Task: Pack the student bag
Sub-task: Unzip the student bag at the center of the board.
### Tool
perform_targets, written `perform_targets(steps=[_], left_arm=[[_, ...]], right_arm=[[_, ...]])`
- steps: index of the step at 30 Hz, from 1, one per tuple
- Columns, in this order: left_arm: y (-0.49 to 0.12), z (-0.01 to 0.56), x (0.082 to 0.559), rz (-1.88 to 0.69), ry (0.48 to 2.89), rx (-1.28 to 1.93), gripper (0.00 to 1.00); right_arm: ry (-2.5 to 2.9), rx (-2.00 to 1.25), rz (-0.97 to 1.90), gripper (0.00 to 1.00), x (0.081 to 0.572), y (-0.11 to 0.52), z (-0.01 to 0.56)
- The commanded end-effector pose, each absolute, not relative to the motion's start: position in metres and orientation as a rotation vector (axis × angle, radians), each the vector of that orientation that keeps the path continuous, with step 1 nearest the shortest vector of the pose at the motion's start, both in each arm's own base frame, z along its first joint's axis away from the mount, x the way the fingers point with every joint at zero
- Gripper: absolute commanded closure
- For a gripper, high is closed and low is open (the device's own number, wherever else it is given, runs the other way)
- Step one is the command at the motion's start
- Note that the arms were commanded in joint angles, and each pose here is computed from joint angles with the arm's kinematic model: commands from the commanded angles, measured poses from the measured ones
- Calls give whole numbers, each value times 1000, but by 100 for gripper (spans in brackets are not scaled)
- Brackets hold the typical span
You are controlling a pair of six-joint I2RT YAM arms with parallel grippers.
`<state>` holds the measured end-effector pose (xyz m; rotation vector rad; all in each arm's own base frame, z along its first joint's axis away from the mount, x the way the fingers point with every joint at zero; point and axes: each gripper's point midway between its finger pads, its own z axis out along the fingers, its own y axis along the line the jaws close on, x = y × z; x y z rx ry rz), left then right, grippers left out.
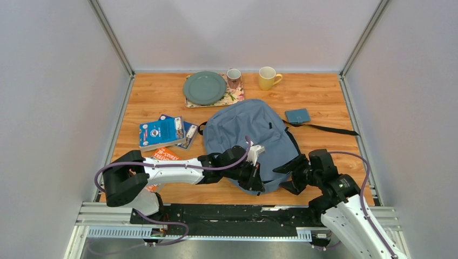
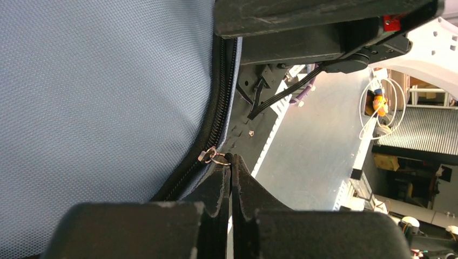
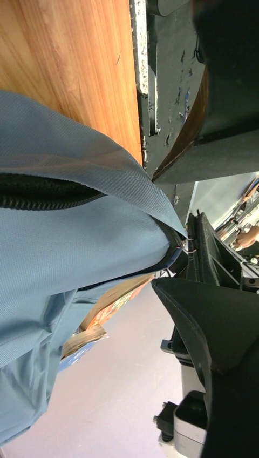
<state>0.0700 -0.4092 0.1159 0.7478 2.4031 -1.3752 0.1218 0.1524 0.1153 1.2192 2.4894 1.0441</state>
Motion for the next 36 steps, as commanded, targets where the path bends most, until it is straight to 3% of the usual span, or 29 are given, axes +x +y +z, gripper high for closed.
perform_targets(steps=[1, 8, 11, 12, 13, 19, 26, 36], left_arm=[[-428, 150, 62, -1493, 2265, 833, 100], [-426, 158, 57, -1506, 2236, 892, 100], [-424, 160, 55, -1494, 2232, 934, 100], [-423, 159, 56, -1472, 2219, 968, 100], [-415, 155, 53, -1437, 2253, 987, 100], [-352, 115, 62, -1108, 2399, 988, 100], [-259, 84, 108, -887, 2527, 647, 100], [-205, 61, 143, -545, 2711, 529, 100]], right_arm=[[2416, 1253, 1078, 35, 138, 156, 115], [2430, 1151, 1088, 36, 150, 166, 112], [2401, 930, 1137, 74, 161, 173, 114], [2399, 870, 1140, 96, 162, 174, 116], [2409, 834, 1120, 100, 162, 173, 114], [2418, 668, 945, 100, 161, 154, 103], [2416, 568, 842, 100, 149, 137, 99], [2464, 527, 885, 100, 127, 137, 80]])
